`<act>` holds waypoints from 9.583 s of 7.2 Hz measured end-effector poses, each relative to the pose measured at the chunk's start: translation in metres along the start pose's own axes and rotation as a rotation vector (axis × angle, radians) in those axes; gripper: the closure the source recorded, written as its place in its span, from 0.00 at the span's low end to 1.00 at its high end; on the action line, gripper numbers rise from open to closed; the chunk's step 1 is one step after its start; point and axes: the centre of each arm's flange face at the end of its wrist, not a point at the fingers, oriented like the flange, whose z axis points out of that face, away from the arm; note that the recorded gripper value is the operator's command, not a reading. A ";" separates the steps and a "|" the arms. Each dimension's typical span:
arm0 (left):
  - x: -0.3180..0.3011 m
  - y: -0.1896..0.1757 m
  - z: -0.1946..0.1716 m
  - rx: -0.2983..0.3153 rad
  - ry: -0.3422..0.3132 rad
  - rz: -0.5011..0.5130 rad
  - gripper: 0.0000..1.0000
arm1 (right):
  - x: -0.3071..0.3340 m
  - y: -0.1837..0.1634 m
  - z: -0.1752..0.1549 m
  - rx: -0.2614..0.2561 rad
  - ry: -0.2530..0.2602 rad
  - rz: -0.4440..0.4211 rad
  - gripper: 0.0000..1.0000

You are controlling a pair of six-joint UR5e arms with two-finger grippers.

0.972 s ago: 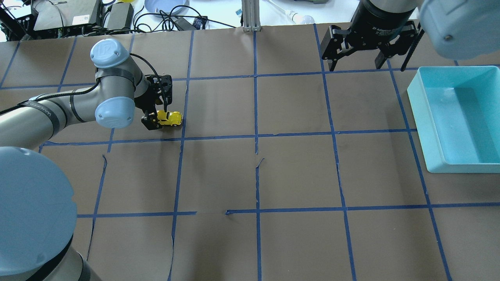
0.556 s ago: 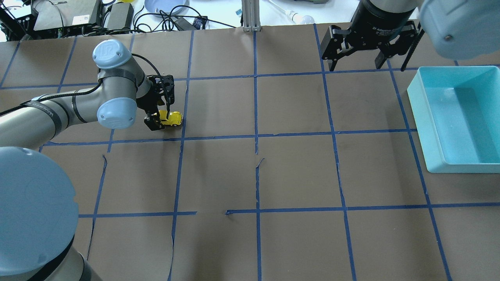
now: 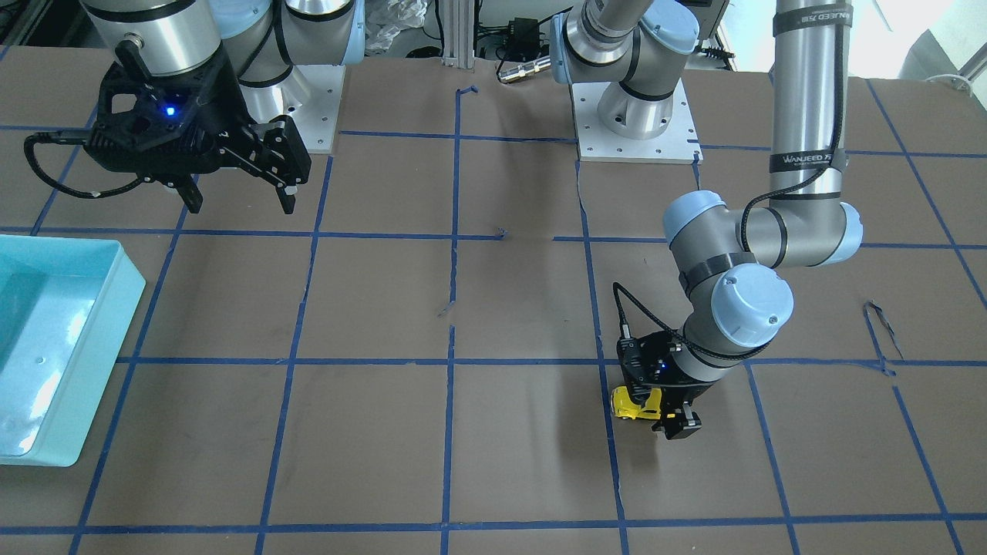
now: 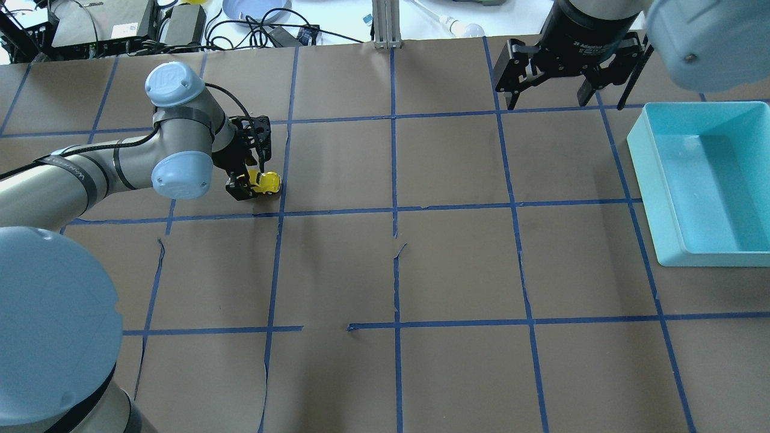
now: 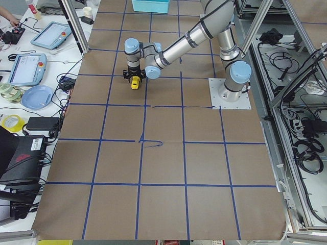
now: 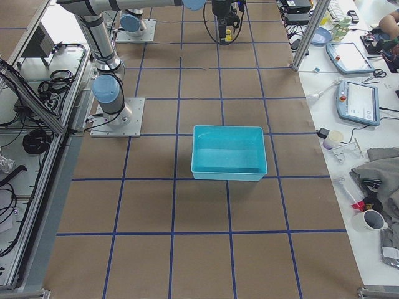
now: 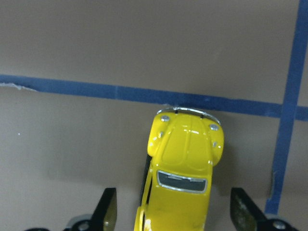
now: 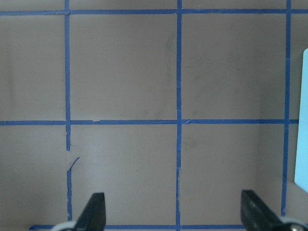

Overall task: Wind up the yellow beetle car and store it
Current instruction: 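Press the held car down onto the table with the left gripper, then drag the car backward along the table toward the left arm, then open the left gripper and lift it, releasing the car to drive off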

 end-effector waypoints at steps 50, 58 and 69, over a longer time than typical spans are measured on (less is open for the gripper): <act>0.004 0.238 -0.028 0.035 0.017 -0.094 0.00 | 0.000 0.000 0.000 -0.001 -0.001 0.001 0.00; 0.015 0.207 0.001 0.105 0.078 -0.124 0.00 | 0.000 0.000 0.001 -0.001 -0.001 0.001 0.00; 0.013 0.098 -0.085 0.086 0.055 -0.263 0.00 | 0.000 0.000 0.001 -0.002 -0.001 0.001 0.00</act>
